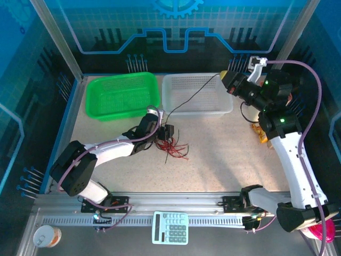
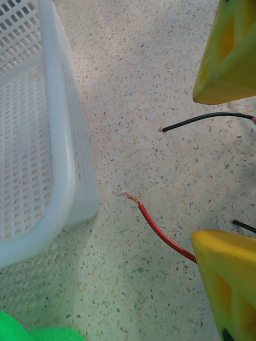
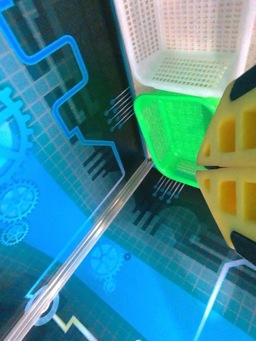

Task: Untangle the cables

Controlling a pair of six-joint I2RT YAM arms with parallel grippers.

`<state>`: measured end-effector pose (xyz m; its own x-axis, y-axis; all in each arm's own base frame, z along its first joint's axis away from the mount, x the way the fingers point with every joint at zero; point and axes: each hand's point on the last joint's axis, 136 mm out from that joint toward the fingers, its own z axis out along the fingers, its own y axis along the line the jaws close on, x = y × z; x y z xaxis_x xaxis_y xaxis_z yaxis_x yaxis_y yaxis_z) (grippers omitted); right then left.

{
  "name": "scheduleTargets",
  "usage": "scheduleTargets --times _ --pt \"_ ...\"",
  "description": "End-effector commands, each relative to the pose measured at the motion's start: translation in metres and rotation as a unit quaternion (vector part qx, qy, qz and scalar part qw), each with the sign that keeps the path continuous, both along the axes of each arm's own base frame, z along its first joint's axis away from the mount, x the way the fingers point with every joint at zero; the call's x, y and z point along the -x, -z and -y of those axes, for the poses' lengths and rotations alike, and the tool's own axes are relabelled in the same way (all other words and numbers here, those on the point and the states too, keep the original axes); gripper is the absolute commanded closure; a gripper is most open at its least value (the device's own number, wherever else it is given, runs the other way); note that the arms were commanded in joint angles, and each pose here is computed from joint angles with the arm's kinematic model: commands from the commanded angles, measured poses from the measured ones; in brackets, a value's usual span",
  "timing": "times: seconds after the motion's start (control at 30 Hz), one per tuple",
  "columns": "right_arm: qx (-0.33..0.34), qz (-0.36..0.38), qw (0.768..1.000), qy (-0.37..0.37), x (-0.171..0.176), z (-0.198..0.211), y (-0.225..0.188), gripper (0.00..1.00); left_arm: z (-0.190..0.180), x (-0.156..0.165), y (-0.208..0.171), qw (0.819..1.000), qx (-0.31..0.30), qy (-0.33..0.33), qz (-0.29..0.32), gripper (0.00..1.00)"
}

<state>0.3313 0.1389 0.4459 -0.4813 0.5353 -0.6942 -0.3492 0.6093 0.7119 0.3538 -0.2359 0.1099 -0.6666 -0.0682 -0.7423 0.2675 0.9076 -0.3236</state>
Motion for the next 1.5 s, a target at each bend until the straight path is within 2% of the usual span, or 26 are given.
scheduleTargets --times 0.0,0.13,0.43,0.57,0.73,0.87,1.23,1.47 --pt "-0.021 0.0 1.0 -0.017 -0.004 -0.004 0.003 1.0 -0.008 0.004 0.007 1.0 -0.021 -0.009 -0.007 0.35" --pt "-0.026 0.017 0.999 -0.027 -0.007 -0.001 -0.02 1.0 -0.013 0.009 0.012 0.999 -0.026 -0.015 -0.017 0.35" --pt "-0.057 0.171 0.984 -0.006 0.006 0.019 -0.131 1.0 -0.016 0.013 0.007 1.0 -0.012 -0.02 -0.008 0.33" --pt "-0.072 0.199 0.977 0.012 -0.002 0.026 -0.153 1.0 -0.013 0.011 -0.002 1.0 -0.001 -0.018 -0.001 0.32" --pt "-0.08 0.207 0.974 0.034 -0.022 0.032 -0.154 1.0 -0.006 0.01 -0.021 1.0 0.02 -0.011 0.01 0.31" --pt "-0.072 0.213 0.972 0.059 -0.04 0.038 -0.143 1.0 -0.004 0.008 -0.044 0.999 0.042 -0.012 0.027 0.25" --pt "-0.036 0.179 0.98 0.077 -0.083 0.038 -0.092 1.0 -0.007 0.005 -0.097 0.994 0.085 -0.026 0.062 0.08" --pt "-0.025 0.152 0.986 0.069 -0.099 0.033 -0.064 1.0 -0.012 0.002 -0.114 0.991 0.113 -0.036 0.064 0.04"
